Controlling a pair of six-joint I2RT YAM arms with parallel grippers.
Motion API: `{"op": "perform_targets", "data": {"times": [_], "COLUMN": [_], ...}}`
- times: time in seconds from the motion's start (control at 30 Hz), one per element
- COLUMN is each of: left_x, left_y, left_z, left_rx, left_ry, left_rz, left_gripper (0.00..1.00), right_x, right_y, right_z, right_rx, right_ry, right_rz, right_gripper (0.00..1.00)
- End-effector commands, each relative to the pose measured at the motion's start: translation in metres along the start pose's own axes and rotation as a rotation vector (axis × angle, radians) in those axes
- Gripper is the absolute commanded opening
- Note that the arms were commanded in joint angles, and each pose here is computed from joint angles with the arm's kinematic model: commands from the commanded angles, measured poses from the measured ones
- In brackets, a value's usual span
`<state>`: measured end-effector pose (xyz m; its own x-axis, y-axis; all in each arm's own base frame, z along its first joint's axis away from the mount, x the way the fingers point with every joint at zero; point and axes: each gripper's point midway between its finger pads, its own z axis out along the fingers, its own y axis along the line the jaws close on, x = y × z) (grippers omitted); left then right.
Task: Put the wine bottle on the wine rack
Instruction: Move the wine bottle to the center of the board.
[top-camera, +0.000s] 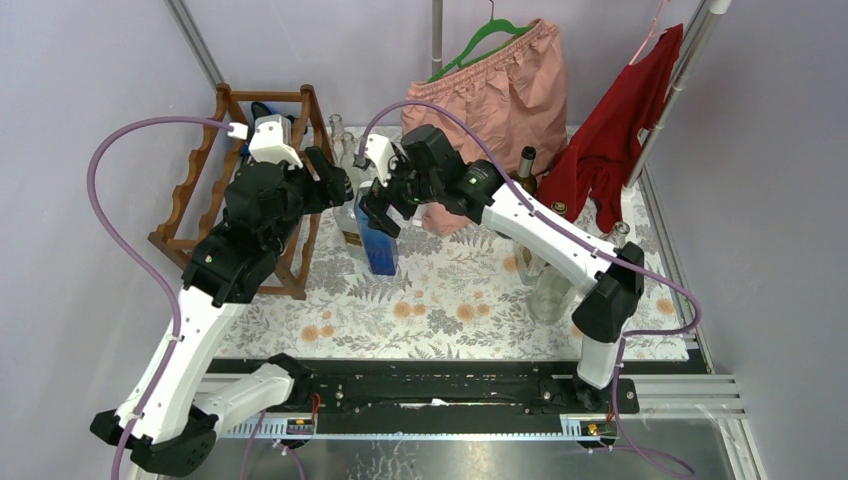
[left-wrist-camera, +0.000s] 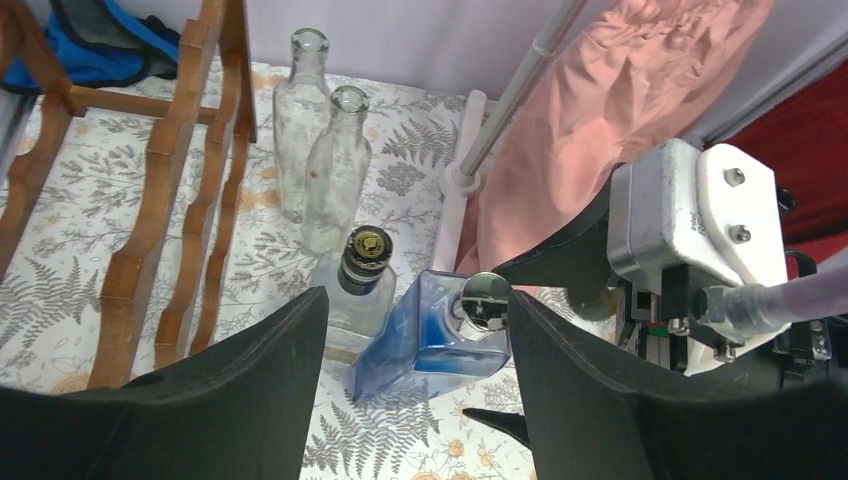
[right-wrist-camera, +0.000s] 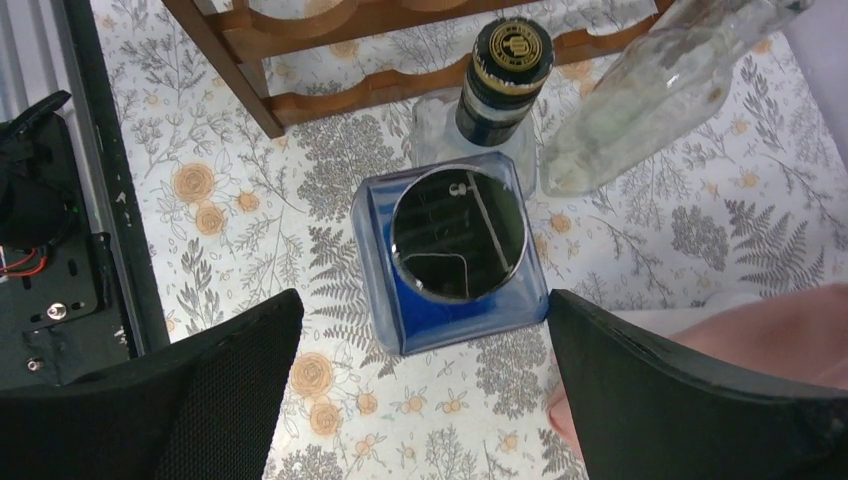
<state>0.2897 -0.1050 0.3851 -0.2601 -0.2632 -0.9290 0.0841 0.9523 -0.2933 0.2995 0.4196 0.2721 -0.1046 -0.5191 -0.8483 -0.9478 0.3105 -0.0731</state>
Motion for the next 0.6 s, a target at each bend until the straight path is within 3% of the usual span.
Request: {"op": "perform_targets", "data": {"times": [0.0, 0.37, 0.57], "left_x": [-0.012, -0.013, -0.004], "left_y": [0.02, 0.037, 0.035], "left_z": [-0.004, -0.022, -0.018], "left_rx": [-0.104, -0.16, -0.146], "left_ry": [-0.054, -0.093, -0.067], "left_rz": [0.0, -0.02, -0.023], "left_gripper": [0.72, 0.72, 0.72], "right_x": [-0.029, -0.023, -0.023], "right_y": [-0.012, -0.004, -0.008], "right_z": [0.008, 0.029, 0.027], "right_rx": [-0.033, -0.148, -0.181], "right_ry": [-0.113, -0.172, -0.185], "right_rz": [-0.03, -0.106, -0.114], "right_gripper": [1.0, 1.0, 0.83]}}
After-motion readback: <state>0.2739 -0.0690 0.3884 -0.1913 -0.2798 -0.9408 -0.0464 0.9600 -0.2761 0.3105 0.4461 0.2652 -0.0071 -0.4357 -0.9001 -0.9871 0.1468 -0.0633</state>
